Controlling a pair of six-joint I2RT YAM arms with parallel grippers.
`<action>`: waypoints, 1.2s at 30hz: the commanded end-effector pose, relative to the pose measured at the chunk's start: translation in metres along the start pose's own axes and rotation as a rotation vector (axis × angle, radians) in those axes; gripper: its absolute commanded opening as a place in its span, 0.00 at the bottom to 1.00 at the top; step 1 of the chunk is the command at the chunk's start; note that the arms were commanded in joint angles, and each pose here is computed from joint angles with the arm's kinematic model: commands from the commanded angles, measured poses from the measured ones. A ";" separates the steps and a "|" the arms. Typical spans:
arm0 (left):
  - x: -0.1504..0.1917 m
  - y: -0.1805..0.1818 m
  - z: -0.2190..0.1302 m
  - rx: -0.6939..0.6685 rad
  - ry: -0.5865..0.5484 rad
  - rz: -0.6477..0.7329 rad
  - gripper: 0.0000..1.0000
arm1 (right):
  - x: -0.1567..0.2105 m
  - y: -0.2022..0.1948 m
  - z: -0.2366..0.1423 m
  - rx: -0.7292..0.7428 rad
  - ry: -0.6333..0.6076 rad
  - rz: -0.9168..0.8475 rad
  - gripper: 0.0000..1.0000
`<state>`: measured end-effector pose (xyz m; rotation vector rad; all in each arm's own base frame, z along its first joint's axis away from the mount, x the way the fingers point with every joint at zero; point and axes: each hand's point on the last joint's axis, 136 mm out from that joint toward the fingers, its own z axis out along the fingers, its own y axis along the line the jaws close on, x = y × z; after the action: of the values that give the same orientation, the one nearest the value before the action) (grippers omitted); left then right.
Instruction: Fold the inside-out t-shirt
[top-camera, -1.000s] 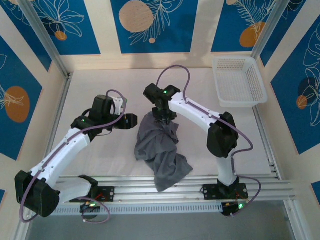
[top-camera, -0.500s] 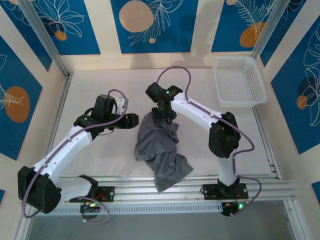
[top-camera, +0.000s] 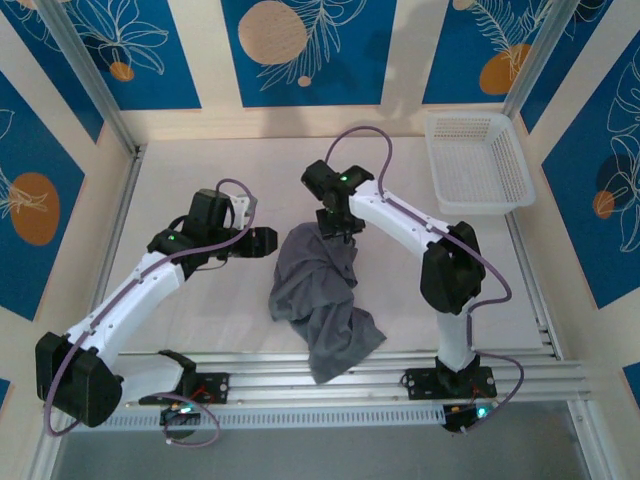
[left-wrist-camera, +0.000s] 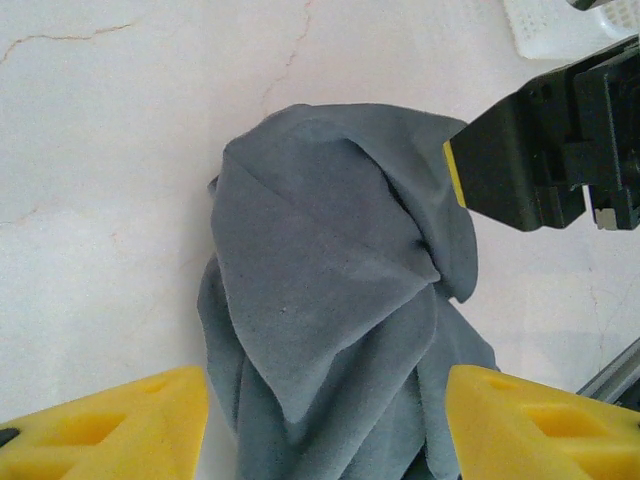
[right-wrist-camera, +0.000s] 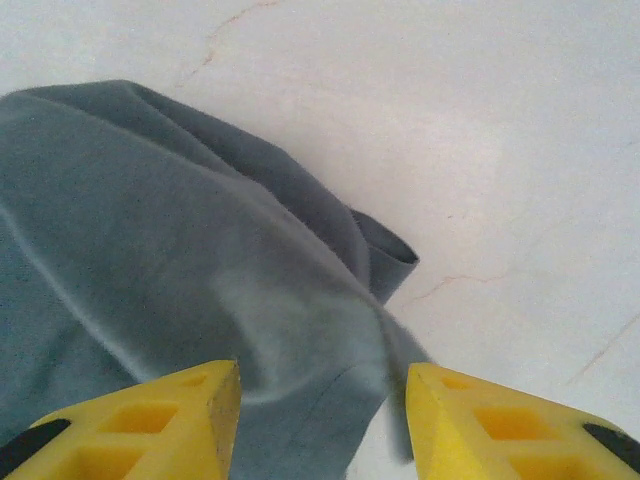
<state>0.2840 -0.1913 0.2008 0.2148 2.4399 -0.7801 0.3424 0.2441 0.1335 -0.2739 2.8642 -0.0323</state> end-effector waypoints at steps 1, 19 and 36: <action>-0.003 -0.004 0.001 0.016 -0.003 -0.004 0.64 | 0.008 0.014 -0.008 -0.176 0.044 0.061 0.54; 0.007 -0.018 0.005 0.100 0.063 -0.019 0.65 | -0.024 -0.029 0.016 -0.612 -0.141 0.174 0.62; -0.007 -0.035 -0.016 0.147 -0.012 -0.020 0.67 | -0.023 -0.028 0.077 -0.854 -0.270 0.257 0.61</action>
<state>0.2664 -0.2084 0.2168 0.2661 2.4183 -0.9605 0.3839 0.2117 0.0574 -0.0195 2.5619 1.0617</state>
